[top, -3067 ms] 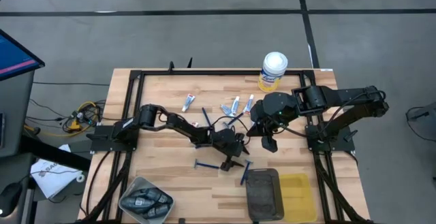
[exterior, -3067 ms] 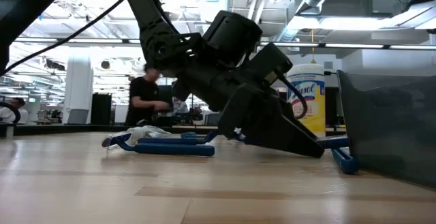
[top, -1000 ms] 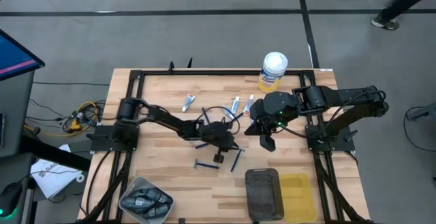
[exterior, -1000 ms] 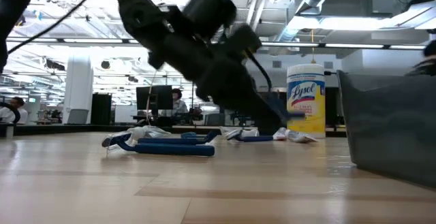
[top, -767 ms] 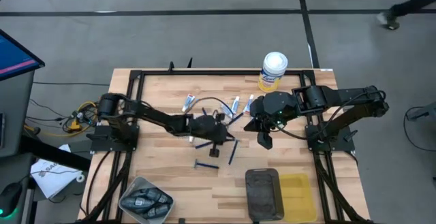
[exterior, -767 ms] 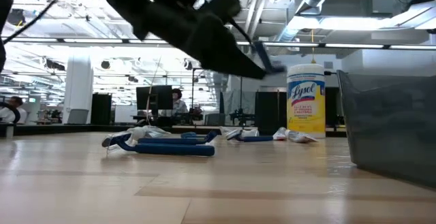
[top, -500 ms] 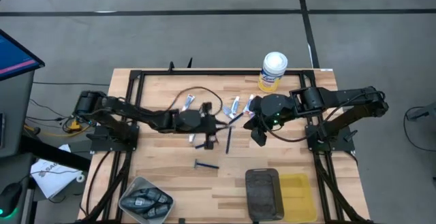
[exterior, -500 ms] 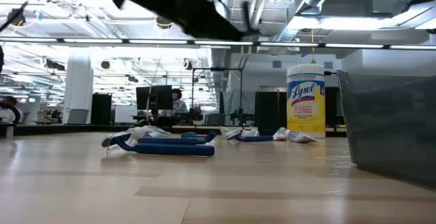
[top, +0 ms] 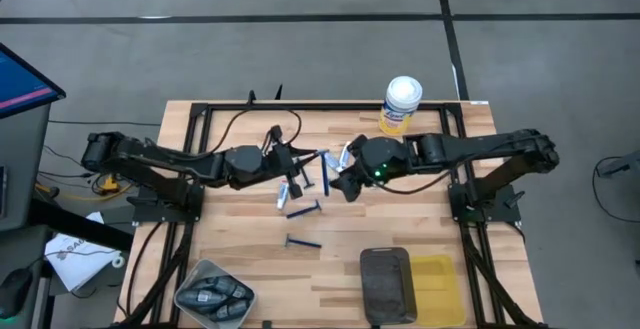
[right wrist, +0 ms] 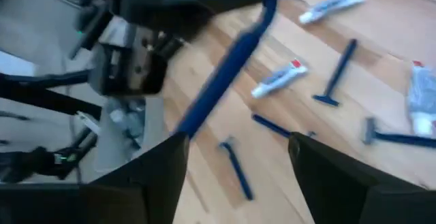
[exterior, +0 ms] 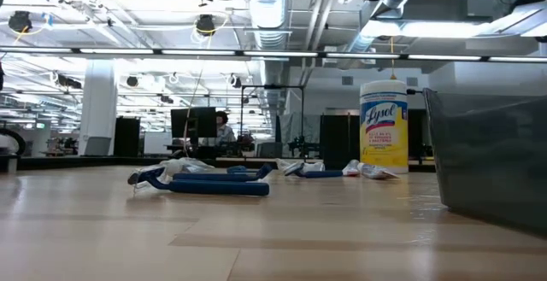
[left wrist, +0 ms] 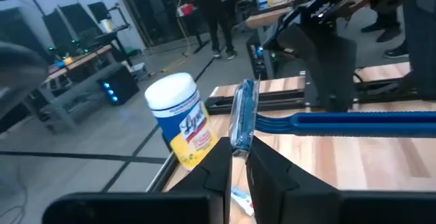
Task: Pick & Place Travel size toiletries
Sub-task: Put the razor into the yellow bin
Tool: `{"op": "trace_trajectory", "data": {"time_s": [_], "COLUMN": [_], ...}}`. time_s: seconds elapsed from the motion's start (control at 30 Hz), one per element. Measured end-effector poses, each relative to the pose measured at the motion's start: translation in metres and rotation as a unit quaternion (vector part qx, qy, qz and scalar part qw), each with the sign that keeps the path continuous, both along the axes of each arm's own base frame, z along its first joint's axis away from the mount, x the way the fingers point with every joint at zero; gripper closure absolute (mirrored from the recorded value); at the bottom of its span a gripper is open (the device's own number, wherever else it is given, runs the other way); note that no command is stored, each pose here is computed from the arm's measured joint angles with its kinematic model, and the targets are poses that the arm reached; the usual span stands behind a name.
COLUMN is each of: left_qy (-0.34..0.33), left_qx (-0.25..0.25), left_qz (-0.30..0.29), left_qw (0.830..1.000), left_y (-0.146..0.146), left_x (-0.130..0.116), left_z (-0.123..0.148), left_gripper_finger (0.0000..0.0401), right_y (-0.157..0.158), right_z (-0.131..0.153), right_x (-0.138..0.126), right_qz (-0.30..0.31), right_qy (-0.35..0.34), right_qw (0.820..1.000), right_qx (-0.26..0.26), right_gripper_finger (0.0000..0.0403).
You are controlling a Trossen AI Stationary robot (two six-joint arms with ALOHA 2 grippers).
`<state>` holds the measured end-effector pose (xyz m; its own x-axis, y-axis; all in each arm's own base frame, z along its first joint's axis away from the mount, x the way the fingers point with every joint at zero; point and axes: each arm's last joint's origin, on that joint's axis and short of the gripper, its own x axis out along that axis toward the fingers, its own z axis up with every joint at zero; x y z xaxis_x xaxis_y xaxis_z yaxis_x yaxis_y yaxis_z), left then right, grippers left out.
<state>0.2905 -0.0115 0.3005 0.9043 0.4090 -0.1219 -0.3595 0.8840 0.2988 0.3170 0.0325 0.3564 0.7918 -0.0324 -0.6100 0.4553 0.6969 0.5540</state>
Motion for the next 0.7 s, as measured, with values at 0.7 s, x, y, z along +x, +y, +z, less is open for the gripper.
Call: {"op": "trace_trajectory", "data": {"time_s": [0.7], "left_qy": [-0.008], "left_qx": [0.004], "left_qz": [0.006], "left_qw": [1.000], "left_y": [-0.010], "left_x": [0.001], "left_z": [0.001], "left_gripper_finger": [0.0375], "right_y": [-0.011], "right_z": [0.005], "right_x": [0.013], "right_qz": [0.001], "right_qy": [-0.057], "right_qw": [0.998], "right_qx": [0.016], "right_gripper_finger": [0.0195]}}
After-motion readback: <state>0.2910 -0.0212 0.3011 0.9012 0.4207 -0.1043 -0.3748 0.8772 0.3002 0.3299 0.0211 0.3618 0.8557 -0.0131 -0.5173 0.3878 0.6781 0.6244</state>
